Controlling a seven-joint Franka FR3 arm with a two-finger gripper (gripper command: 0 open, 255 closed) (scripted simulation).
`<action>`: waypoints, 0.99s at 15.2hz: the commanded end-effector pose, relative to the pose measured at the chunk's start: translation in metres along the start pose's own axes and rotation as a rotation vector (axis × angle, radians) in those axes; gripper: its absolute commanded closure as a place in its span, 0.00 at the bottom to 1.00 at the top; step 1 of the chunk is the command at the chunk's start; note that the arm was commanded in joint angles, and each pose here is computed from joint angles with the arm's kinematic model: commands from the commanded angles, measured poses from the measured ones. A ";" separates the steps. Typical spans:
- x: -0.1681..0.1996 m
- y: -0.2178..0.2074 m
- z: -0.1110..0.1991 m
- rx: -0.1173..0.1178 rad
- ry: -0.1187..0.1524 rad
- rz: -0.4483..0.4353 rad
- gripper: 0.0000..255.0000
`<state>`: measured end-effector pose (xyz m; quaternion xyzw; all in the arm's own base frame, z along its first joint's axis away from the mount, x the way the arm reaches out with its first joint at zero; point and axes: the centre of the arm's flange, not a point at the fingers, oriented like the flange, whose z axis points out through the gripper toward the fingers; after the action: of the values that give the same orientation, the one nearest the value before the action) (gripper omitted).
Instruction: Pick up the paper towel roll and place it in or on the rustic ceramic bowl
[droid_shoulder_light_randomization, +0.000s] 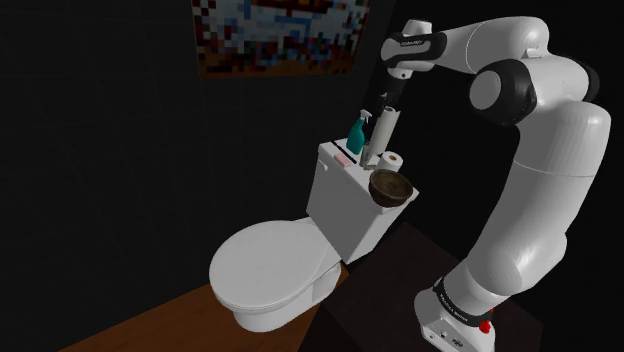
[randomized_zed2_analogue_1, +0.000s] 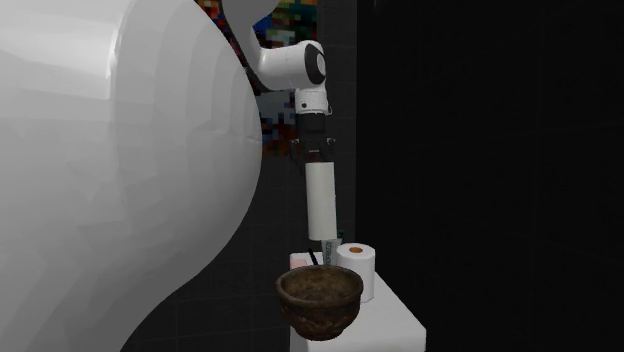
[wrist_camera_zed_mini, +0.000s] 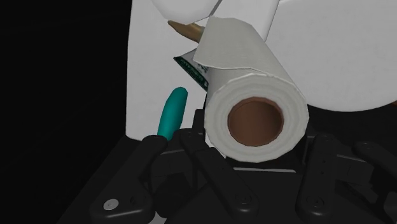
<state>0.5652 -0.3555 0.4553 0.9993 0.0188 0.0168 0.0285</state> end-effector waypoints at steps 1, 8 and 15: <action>0.001 -0.001 -0.011 0.000 -0.001 0.000 1.00; -0.033 -0.010 -0.048 0.000 -0.001 0.000 1.00; -0.112 -0.034 -0.088 0.000 -0.001 0.000 1.00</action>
<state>0.4622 -0.3246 0.5330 0.9993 0.0185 0.0168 0.0285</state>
